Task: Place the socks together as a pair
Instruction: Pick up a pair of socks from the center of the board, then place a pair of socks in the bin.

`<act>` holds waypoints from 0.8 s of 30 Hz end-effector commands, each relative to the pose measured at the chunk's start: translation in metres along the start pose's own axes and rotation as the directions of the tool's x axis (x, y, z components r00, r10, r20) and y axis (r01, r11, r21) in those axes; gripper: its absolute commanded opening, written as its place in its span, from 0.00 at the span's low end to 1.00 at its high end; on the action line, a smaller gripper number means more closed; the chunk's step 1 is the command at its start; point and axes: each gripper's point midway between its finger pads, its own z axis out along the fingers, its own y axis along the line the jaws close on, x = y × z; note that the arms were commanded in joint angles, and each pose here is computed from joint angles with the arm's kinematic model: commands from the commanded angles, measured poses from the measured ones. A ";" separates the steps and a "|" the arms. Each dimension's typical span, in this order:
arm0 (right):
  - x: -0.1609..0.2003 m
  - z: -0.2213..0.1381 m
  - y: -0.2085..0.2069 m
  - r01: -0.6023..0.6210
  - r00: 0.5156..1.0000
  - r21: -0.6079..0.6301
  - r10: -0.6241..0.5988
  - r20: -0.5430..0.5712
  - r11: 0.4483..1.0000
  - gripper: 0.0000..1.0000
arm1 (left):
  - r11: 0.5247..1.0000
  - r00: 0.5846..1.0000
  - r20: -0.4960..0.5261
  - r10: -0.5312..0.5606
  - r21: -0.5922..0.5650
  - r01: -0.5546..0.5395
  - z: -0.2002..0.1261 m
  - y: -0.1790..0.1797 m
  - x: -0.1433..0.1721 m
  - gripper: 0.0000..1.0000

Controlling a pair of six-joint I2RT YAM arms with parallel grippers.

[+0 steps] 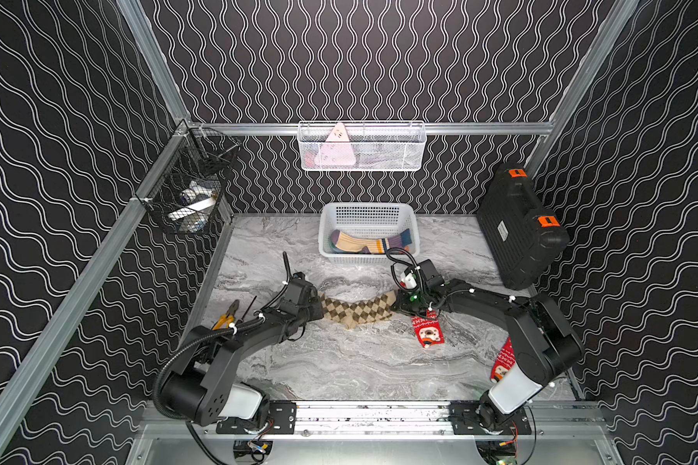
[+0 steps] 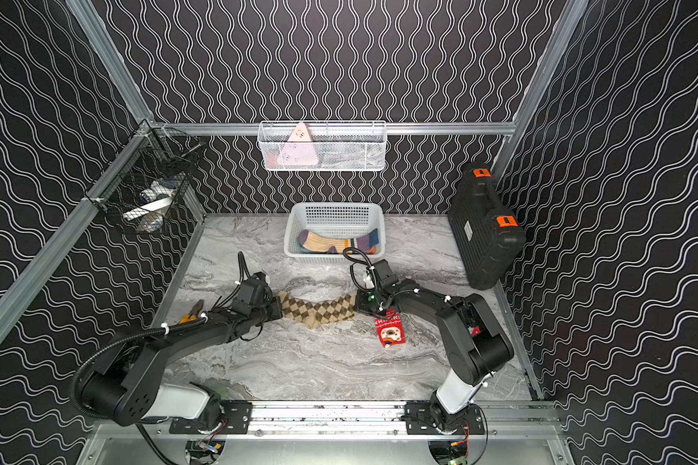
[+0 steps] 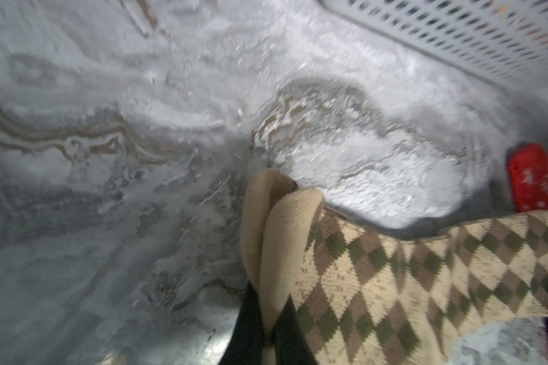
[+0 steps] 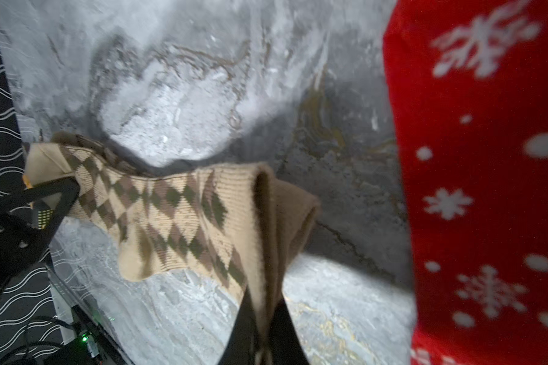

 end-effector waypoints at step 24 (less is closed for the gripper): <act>-0.230 -0.098 0.012 0.067 0.947 0.056 -0.081 0.311 0.996 0.00 | 0.980 0.967 0.189 0.169 0.071 -0.185 0.034 -0.135 -0.218 0.00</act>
